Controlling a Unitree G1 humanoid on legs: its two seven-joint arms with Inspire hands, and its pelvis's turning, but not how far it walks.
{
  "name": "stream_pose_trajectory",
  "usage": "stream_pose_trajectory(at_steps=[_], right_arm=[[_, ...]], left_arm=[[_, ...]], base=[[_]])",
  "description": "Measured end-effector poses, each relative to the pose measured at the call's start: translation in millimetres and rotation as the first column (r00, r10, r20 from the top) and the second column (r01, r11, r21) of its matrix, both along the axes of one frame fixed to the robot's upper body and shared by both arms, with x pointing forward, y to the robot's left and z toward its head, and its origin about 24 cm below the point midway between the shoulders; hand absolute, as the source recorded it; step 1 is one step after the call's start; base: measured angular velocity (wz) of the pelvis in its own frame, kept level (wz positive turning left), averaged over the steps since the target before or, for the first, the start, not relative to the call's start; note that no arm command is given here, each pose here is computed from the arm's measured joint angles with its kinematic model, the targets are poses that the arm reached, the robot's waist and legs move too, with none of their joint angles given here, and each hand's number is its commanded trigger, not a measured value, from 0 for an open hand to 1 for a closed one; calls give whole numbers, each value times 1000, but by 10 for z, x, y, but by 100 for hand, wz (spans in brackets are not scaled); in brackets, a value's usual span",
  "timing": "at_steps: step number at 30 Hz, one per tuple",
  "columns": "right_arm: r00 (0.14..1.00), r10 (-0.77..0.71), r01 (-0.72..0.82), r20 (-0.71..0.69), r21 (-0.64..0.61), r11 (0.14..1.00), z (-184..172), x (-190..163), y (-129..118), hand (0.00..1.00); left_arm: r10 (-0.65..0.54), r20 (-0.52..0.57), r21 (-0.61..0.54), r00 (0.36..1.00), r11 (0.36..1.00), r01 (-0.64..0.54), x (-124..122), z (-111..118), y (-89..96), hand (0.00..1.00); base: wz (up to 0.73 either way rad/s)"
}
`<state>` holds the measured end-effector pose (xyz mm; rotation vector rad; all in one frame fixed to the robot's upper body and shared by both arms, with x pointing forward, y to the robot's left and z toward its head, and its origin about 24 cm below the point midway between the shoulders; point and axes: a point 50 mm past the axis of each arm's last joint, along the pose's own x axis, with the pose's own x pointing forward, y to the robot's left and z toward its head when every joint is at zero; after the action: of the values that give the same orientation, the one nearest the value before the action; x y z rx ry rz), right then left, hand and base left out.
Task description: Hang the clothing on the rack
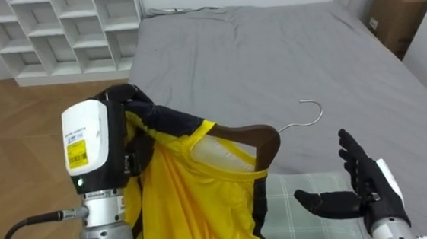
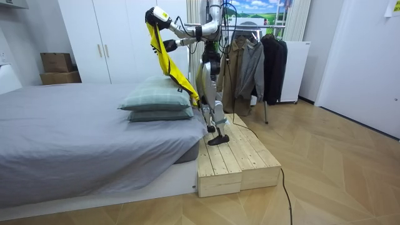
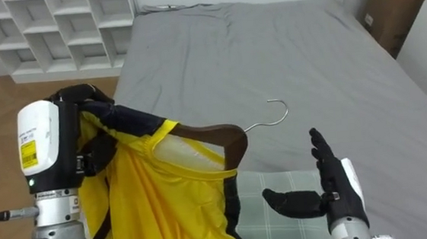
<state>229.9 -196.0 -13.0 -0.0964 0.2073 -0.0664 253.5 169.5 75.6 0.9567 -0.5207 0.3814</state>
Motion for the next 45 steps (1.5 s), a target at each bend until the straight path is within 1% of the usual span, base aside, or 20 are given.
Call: stream_pose_trajectory(at_steps=[2,4,10,14,21,26,28,31,39,45], right_arm=[[999,44,-44,4,76,996,10,21,41,0],[997,83,-83,5,96,992,15,25,53,0],[974,226,-225,2,106,969,24,16,70,0],[953,303,-301,-4,101,948,35,7,52,0],[931,364,-360,-12,114,926,23,-8,58,0],[910,406,-390,-88,150,908,-155,-77,87,0],[888,437,-411,-142,183,893,-282,-139,103,0],[860,480,-446,-172,200,872,-346,-183,140,0],[830,528,-494,-181,203,845,-349,-159,174,0],[808,557,-519,-191,217,827,-361,-167,215,0]], left_arm=[[-6,9,39,1000,999,6,-3,3,-28,100],[-11,16,65,1000,998,10,-5,6,-39,100],[-37,25,68,999,997,35,-11,16,-58,100],[-56,1,69,998,996,56,-5,8,-69,100],[-60,-4,72,998,996,60,-4,7,-70,100],[-66,1,78,998,995,66,-7,11,-63,100],[-70,3,74,998,995,70,-8,13,-65,100],[-71,2,70,998,995,70,-8,13,-64,100],[-75,2,68,997,995,74,-10,10,-75,100],[-93,7,66,996,994,92,-21,-2,-129,100]], base=[[0],[0],[0],[0],[0],[4],[0],[0],[0],[0]])
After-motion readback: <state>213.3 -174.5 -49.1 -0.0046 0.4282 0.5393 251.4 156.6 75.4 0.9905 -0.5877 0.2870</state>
